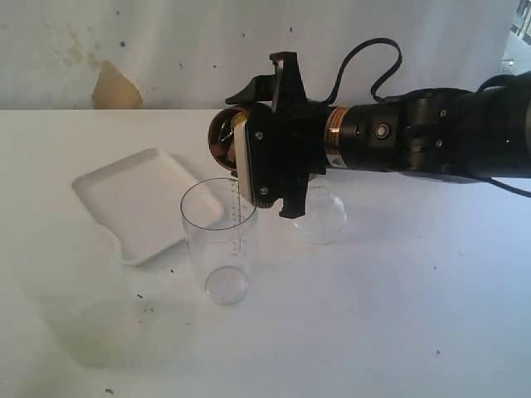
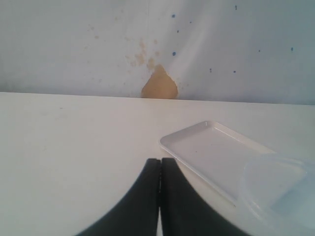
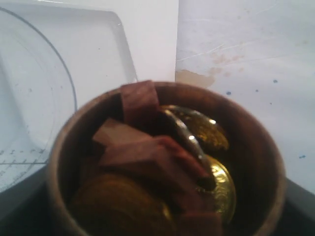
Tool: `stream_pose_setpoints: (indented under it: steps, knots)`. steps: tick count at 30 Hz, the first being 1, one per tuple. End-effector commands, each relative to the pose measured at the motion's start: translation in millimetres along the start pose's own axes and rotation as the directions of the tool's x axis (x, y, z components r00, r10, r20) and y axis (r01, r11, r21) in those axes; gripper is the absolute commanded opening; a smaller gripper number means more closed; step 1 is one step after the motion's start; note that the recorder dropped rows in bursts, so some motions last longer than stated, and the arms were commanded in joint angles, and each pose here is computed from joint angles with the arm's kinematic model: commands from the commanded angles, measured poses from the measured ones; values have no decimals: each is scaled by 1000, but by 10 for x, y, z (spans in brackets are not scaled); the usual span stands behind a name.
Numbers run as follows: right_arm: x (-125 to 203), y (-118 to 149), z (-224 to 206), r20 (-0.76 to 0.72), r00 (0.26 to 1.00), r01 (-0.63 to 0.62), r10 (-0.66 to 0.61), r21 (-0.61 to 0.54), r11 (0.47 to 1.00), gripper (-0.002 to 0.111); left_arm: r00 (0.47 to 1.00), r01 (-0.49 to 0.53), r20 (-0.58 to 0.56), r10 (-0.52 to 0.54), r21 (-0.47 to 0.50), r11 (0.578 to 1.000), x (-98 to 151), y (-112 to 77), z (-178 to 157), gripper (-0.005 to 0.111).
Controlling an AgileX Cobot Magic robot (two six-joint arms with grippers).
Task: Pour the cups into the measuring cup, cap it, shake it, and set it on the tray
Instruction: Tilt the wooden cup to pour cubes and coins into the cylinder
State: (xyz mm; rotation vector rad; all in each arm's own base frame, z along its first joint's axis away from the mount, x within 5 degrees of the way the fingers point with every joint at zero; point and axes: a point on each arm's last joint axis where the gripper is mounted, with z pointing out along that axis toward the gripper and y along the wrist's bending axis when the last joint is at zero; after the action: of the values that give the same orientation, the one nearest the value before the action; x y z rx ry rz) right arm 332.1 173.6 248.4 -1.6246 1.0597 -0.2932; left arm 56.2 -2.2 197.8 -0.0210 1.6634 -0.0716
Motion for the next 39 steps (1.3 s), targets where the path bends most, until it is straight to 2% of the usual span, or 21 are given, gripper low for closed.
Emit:
stream_pose_setpoints:
  steps: [1,9,32,39]
  knots:
    - [-26,-44,-5,17,999,49,-49,18,999,0,1000,8,8,-8,-2,1000,3,2,-1,1]
    - [-34,-15,-5,29,984,176,-176,-11,984,0,1000,8,8,-8,-2,1000,3,2,-1,1]
    - [-55,-110,0,32,972,232,-232,20,973,0,1000,8,8,-8,-2,1000,3,2,-1,1]
    - [-55,-110,0,30,951,306,-306,23,952,0,1000,8,8,-8,-2,1000,3,2,-1,1]
